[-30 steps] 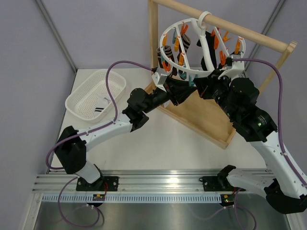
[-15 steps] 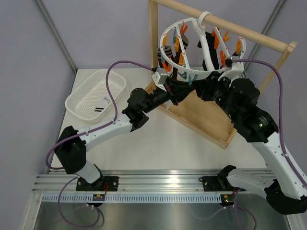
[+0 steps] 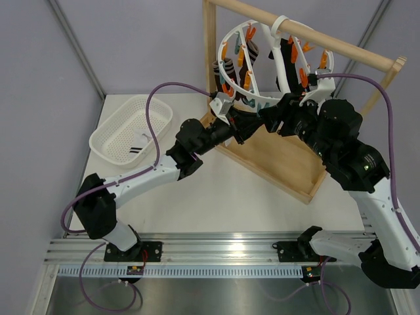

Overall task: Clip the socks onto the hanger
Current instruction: Open the clamp at the hanger.

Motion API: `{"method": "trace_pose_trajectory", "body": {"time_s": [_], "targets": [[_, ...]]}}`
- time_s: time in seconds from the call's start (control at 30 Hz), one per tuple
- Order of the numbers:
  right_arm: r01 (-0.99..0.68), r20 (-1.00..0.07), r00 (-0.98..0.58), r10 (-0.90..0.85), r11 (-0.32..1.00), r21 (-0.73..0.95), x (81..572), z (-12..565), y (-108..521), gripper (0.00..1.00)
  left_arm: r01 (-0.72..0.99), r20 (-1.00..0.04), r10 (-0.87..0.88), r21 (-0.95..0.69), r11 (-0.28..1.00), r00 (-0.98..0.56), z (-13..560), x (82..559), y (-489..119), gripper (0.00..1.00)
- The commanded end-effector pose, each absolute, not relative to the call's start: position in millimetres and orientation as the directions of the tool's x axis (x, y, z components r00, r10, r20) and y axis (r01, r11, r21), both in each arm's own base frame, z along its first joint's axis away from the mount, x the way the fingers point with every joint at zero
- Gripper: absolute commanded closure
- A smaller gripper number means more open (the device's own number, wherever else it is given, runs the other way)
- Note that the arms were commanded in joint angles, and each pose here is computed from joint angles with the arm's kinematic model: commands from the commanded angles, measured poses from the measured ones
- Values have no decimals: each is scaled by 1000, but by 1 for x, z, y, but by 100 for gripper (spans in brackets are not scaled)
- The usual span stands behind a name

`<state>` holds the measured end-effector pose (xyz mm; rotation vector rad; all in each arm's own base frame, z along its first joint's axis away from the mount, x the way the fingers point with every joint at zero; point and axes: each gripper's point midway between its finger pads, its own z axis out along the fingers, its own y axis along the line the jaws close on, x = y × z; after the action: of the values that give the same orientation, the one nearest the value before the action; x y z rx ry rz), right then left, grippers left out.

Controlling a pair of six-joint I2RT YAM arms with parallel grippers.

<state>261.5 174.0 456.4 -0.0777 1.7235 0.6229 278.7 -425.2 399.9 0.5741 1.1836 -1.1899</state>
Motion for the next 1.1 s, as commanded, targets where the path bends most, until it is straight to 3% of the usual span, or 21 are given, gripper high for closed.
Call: {"method": "trace_pose_trajectory", "body": {"time_s": [0.0, 0.83, 1.07], "targets": [[-363, -931, -270, 245, 870, 334, 268, 452, 175, 40, 921, -891, -455, -178, 347, 0, 442, 272, -412, 100], [-337, -933, -229, 278, 877, 344, 291, 461, 183, 43, 923, -900, -437, -168, 345, 0, 438, 268, -412, 100], [-329, -934, -208, 292, 878, 347, 294, 466, 182, 49, 923, -901, -433, -172, 343, -7, 435, 268, -413, 100]]}}
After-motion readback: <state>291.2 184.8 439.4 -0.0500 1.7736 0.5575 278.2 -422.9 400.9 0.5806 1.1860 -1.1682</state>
